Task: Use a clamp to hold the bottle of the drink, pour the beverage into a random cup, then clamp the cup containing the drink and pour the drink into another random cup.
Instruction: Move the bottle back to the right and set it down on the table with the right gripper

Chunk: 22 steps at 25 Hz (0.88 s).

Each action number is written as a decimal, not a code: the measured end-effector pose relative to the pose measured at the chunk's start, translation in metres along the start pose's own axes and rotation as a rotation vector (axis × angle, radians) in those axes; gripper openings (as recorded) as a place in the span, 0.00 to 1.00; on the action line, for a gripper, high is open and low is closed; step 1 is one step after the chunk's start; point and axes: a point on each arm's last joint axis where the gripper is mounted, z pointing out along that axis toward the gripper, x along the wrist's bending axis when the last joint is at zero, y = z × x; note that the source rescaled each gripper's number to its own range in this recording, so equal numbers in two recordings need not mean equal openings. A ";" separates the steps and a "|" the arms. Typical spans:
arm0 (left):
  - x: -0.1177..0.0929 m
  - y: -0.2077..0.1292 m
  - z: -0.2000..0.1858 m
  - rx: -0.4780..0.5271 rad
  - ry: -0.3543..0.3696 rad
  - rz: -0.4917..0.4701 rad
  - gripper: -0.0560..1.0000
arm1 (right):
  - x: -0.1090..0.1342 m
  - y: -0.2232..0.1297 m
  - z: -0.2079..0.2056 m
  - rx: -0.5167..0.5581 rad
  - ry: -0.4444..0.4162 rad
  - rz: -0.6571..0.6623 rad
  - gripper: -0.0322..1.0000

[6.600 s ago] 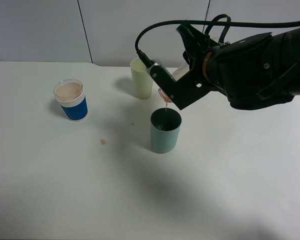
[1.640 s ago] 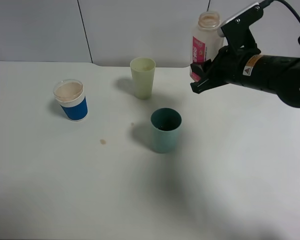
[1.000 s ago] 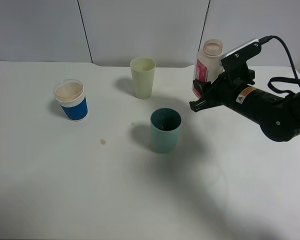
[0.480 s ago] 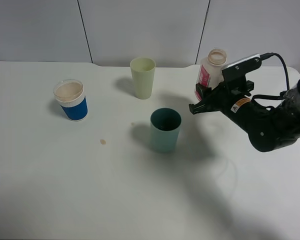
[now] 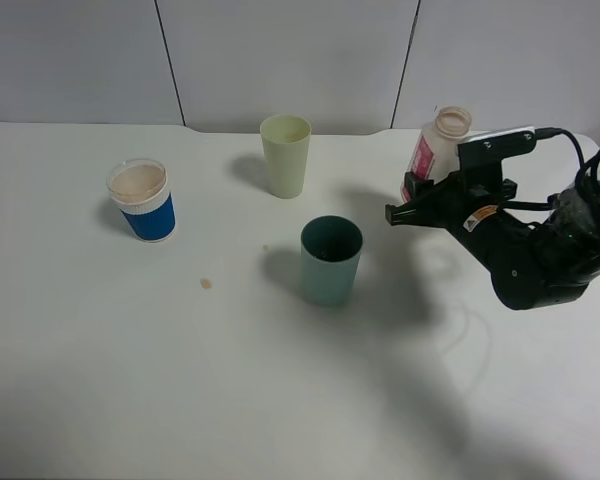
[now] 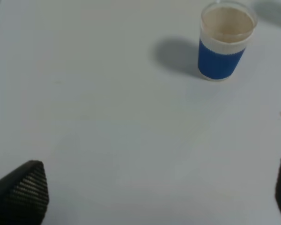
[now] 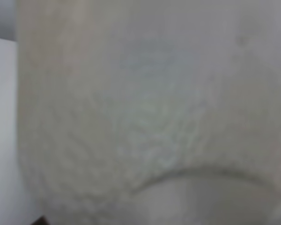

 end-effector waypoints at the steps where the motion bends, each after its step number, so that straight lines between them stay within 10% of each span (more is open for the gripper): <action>1: 0.000 0.000 0.000 0.000 0.000 0.000 0.94 | 0.000 0.000 0.000 0.001 -0.005 0.002 0.03; 22: 0.000 0.000 0.000 0.000 0.000 0.000 0.94 | -0.026 -0.028 0.005 0.088 -0.085 0.037 0.03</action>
